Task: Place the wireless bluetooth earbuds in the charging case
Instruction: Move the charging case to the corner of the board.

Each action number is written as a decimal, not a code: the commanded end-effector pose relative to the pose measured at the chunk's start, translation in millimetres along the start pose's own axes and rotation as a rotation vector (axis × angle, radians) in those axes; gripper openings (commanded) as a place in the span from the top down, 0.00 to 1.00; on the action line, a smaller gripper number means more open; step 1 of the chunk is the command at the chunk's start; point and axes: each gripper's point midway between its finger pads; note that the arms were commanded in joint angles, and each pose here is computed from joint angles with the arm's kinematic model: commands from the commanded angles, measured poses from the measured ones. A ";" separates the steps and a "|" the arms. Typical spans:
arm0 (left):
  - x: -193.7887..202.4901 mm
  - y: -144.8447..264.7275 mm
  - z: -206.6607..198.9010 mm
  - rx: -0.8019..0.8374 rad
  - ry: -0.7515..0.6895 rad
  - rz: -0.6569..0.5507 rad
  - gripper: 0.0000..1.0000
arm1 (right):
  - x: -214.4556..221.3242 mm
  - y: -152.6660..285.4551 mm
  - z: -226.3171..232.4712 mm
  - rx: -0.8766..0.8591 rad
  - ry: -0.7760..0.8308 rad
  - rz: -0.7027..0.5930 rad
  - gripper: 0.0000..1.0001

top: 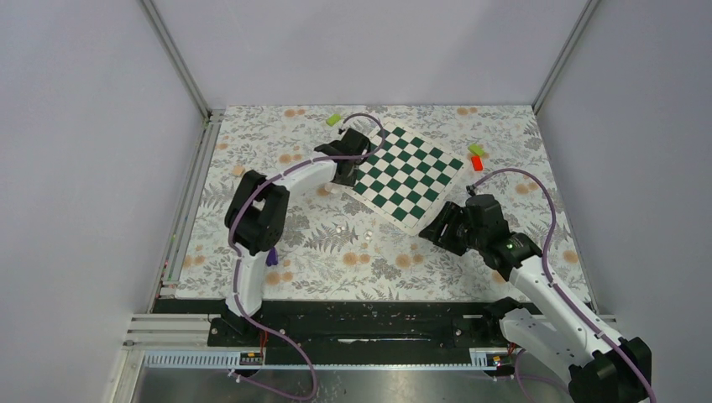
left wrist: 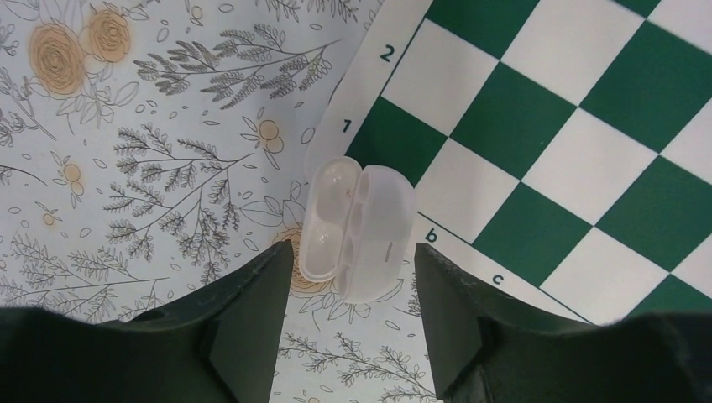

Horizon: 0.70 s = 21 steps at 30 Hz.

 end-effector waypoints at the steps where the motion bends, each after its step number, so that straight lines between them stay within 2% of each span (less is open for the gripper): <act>1: -18.9 1.6 -0.7 -0.045 -0.010 -0.066 0.44 | -2.5 -0.3 -0.7 0.013 -0.004 -0.016 0.40; 21: -5.5 -9.5 -6.4 -0.053 -0.024 -0.027 0.54 | 1.1 -3.7 -2.9 0.022 -0.006 0.005 0.40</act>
Point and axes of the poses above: each gripper's point midway between its finger pads, its own y axis back along the fingers, its own z axis along the line the jaws close on, x = y × z, and after that the axes turned 1 degree about y, right-handed
